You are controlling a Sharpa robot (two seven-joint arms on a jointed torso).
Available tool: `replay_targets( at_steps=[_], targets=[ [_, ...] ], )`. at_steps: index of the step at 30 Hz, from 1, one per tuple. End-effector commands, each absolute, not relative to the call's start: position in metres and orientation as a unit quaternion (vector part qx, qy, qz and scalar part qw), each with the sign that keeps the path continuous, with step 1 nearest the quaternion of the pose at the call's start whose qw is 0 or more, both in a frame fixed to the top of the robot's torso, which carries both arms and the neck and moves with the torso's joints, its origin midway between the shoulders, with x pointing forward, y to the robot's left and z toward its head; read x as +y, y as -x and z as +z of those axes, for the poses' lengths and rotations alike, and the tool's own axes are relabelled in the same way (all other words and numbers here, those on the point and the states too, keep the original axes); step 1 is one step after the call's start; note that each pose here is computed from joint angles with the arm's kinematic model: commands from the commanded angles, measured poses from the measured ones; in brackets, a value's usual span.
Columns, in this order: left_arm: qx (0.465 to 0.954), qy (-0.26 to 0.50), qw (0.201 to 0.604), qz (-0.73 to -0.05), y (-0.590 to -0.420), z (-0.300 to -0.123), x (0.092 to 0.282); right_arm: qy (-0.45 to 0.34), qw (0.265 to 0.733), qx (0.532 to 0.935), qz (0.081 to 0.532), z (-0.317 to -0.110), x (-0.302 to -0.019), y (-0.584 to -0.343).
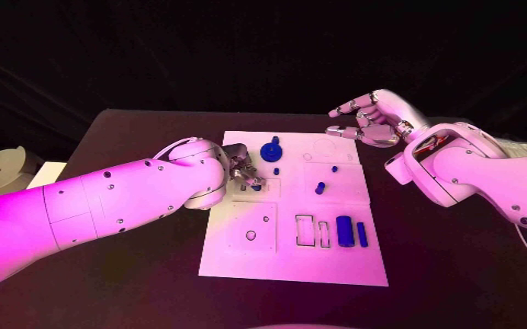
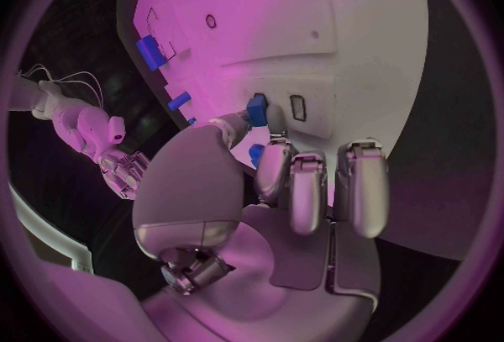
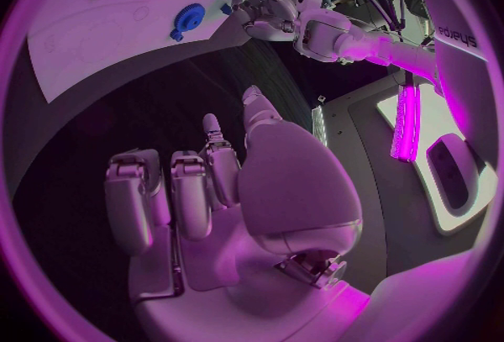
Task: Assemble the parts on the task board
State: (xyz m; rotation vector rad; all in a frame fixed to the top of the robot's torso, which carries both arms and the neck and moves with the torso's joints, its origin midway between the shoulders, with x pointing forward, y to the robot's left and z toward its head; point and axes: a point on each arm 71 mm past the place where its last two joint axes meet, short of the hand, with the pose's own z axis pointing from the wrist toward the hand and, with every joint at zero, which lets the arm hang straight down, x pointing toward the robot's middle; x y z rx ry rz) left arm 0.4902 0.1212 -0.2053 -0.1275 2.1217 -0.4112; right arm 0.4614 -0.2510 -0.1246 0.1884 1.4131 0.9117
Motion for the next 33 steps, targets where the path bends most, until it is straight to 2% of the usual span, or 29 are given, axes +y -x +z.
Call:
replay_targets(
  at_steps=[1, 33],
  targets=[
    [0.886, 0.04, 0.438, -0.15, -0.4851, -0.2182, 0.1212, -0.078, 0.658, 0.628, 0.408, -0.125, -0.2491, -0.4604],
    [0.884, 0.049, 0.443, -0.144, -0.4892, -0.2181, 0.1243, -0.08, 0.659, 0.628, 0.406, -0.1252, -0.2504, -0.461]
  ],
)
